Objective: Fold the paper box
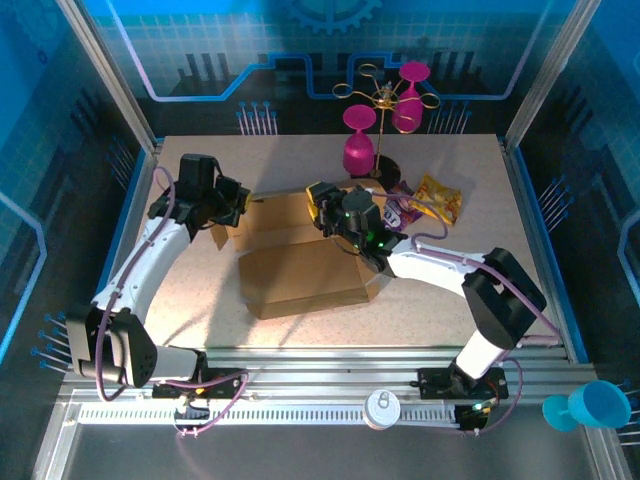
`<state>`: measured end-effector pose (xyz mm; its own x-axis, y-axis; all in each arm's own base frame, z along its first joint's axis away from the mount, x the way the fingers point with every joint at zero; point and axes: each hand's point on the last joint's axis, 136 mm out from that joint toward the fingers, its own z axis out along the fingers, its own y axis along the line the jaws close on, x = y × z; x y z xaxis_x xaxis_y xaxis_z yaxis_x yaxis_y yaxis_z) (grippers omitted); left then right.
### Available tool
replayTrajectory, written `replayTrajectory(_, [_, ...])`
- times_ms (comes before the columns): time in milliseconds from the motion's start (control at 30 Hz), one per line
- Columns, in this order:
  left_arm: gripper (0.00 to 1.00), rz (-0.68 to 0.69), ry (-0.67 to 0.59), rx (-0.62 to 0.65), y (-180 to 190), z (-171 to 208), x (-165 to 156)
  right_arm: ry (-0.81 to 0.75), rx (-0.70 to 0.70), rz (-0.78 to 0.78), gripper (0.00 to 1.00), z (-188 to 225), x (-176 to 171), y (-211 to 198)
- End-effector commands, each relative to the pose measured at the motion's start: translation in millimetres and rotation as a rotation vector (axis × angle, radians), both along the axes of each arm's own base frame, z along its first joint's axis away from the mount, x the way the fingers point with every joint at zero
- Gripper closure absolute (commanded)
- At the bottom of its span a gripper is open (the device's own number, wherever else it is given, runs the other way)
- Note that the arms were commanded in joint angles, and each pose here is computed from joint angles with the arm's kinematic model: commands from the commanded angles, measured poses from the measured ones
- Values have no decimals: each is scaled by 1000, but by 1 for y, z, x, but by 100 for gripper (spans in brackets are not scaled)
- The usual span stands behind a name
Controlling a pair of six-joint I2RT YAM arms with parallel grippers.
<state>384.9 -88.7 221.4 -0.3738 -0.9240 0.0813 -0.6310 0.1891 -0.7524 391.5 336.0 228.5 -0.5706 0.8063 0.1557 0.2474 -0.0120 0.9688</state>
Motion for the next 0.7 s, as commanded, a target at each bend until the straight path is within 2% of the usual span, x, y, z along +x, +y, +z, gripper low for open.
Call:
replayTrajectory(0, [100,6,-11,4,-2,1,3,-42,39,-38,63,19,9,5])
replayTrajectory(267, [100,-7,-5,-3,-6,0,-1,-23,31,-62,73,10,17,6])
replayTrajectory(667, [100,-19,-14,8,-7,5,-7,17,-18,-75,72,3,24,10])
